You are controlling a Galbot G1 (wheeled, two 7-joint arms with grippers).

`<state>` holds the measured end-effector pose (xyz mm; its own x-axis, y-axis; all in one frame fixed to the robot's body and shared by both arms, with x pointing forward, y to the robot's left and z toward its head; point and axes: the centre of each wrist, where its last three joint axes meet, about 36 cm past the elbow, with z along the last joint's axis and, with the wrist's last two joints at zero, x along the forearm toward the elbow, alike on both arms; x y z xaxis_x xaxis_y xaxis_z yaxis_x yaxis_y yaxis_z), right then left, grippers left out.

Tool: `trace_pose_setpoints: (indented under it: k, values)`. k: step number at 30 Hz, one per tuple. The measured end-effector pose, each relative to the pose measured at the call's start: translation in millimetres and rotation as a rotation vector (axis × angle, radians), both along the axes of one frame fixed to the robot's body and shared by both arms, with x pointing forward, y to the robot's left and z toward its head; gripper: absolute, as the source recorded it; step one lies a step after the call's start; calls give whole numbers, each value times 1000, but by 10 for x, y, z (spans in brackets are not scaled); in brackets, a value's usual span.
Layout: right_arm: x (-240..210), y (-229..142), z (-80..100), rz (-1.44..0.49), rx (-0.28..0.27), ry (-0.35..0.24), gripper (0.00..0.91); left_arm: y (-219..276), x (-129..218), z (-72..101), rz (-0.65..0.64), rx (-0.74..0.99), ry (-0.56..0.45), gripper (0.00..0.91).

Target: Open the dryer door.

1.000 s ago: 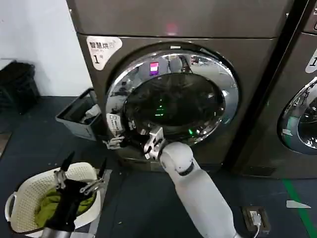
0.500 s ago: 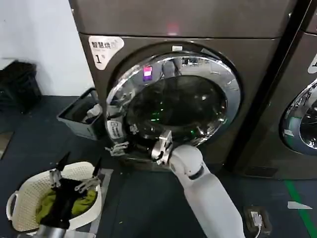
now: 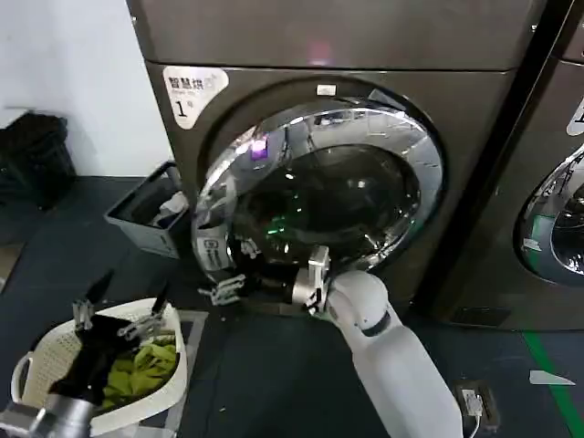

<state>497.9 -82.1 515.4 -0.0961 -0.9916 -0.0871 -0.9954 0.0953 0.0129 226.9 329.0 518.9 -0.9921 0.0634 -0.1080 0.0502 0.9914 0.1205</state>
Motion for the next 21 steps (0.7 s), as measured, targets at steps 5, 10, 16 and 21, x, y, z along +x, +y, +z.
trace_pose_setpoints:
  k: [5,10,16,21]
  values:
    - [-9,-59,-11,58,-4,-7,907,125,62,22,-22,-17,-17,907]
    - [-15,-135,-40,142,-1,-2,907,218,137,54,-66,-35,-41,907]
    - [-29,-211,-72,213,-10,2,907,266,219,84,-84,-49,-58,907]
    - [-26,-308,-94,262,-10,6,907,278,276,105,-103,-74,-62,907]
